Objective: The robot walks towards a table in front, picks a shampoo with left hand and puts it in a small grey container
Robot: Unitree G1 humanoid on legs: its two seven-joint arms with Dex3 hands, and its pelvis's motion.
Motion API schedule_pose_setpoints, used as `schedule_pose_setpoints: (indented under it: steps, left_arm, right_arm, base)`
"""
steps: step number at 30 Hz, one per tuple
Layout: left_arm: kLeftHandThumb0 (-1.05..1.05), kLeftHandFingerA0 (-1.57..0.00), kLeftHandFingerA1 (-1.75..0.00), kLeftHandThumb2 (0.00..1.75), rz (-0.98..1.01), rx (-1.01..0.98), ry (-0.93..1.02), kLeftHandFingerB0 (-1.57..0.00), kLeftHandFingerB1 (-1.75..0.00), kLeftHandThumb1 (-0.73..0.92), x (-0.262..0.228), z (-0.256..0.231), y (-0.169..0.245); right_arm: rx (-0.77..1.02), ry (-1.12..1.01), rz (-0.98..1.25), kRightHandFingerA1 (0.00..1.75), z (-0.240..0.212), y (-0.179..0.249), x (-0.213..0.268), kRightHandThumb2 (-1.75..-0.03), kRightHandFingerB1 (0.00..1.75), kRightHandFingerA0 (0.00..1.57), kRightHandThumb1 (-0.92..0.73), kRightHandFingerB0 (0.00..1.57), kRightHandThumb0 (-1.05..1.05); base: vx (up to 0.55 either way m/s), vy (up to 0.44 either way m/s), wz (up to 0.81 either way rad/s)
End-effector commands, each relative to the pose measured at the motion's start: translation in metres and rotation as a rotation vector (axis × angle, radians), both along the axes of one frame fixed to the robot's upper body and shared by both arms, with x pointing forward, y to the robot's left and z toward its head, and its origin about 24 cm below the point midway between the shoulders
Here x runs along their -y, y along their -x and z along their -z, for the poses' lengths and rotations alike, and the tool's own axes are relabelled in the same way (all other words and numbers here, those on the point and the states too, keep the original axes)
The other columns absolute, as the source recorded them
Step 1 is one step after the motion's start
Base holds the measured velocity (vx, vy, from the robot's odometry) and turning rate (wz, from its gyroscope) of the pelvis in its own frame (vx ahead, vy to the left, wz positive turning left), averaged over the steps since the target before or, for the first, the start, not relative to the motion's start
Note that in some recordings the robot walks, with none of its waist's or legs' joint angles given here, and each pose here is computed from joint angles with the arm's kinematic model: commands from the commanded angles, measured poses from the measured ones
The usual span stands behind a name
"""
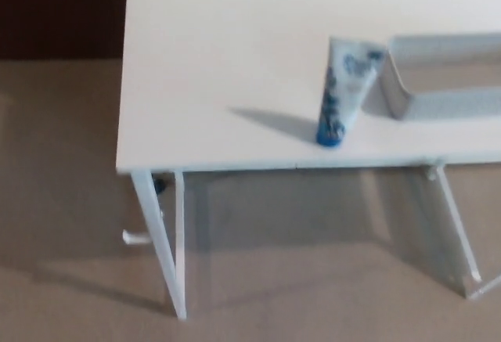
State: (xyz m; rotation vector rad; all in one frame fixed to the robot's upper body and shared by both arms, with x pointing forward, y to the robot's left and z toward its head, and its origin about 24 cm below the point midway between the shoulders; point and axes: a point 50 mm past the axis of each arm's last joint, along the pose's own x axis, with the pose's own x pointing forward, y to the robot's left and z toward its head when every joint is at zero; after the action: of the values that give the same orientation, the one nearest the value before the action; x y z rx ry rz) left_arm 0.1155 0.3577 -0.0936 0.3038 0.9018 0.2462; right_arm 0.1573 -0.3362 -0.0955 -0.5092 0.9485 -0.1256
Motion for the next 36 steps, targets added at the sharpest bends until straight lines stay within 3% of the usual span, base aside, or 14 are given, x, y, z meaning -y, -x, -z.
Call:
schedule_pose_setpoints:
  steps: [1, 2, 3, 5, 6, 8, 9, 18, 36]
  left_arm:
    - [-0.39, -0.57, -0.58, 0.75, -0.018, -0.006, 0.019, -0.37, -0.47, 0.53, 0.000, 0.003, 0.009]
    - [-0.33, -0.58, -0.48, 0.60, -0.028, -0.015, 0.032, -0.38, -0.37, 0.65, 0.000, 0.004, 0.012]
    - [-0.32, -0.59, -0.47, 0.59, -0.028, -0.018, 0.034, -0.37, -0.36, 0.64, 0.000, 0.004, 0.013]
    - [-0.33, -0.57, -0.48, 0.59, -0.011, -0.024, 0.038, -0.35, -0.36, 0.64, 0.001, 0.006, 0.018]
    - [-0.42, -0.50, -0.57, 0.77, -0.007, -0.029, 0.036, -0.28, -0.45, 0.52, 0.001, 0.006, 0.018]
    - [-0.44, -0.50, -0.57, 0.77, 0.005, -0.047, 0.032, -0.28, -0.45, 0.51, 0.000, 0.006, 0.020]
    - [-0.35, -0.54, -0.47, 0.59, -0.002, -0.048, 0.040, -0.31, -0.35, 0.63, 0.001, 0.006, 0.021]
    - [-0.43, -0.50, -0.46, 0.59, 0.013, -0.069, 0.038, -0.29, -0.34, 0.63, 0.000, 0.007, 0.023]
    - [-0.44, -0.48, -0.45, 0.59, 0.022, -0.084, 0.018, -0.29, -0.34, 0.64, 0.000, 0.008, 0.026]
  right_arm:
    - [-0.027, 0.020, -0.014, 0.51, 0.001, 0.005, 0.003, -0.61, 0.41, 0.67, -0.70, 0.48, -0.23]
    - [-0.033, 0.021, -0.018, 0.50, 0.002, 0.007, 0.003, -0.61, 0.41, 0.66, -0.71, 0.47, -0.22]
    - [-0.037, 0.022, -0.020, 0.50, 0.002, 0.008, 0.003, -0.61, 0.41, 0.67, -0.72, 0.47, -0.22]
    - [-0.053, 0.020, -0.023, 0.50, 0.003, 0.010, 0.003, -0.61, 0.40, 0.66, -0.72, 0.47, -0.23]
    - [-0.055, 0.019, -0.024, 0.49, 0.004, 0.011, 0.003, -0.61, 0.40, 0.65, -0.72, 0.47, -0.23]
    - [-0.061, 0.017, -0.029, 0.49, 0.005, 0.012, 0.002, -0.61, 0.40, 0.65, -0.72, 0.47, -0.24]
    - [-0.061, 0.016, -0.031, 0.50, 0.005, 0.012, 0.002, -0.60, 0.40, 0.68, -0.71, 0.48, -0.25]
    - [-0.064, 0.014, -0.043, 0.52, 0.005, 0.013, 0.001, -0.60, 0.41, 0.70, -0.70, 0.48, -0.24]
    - [-0.070, 0.002, -0.048, 0.51, 0.007, 0.016, -0.001, -0.60, 0.41, 0.65, -0.70, 0.46, -0.24]
  base:
    - [0.38, -0.072, 0.55]
    - [0.52, 0.041, -1.20]
    - [0.50, 0.032, 0.43]
    - [0.48, 0.060, 0.45]
    - [0.47, 0.054, 0.12]
    - [0.44, 0.070, 0.05]
    - [0.43, 0.089, -0.14]
    - [0.35, 0.196, -0.24]
    - [0.00, -0.004, -0.02]
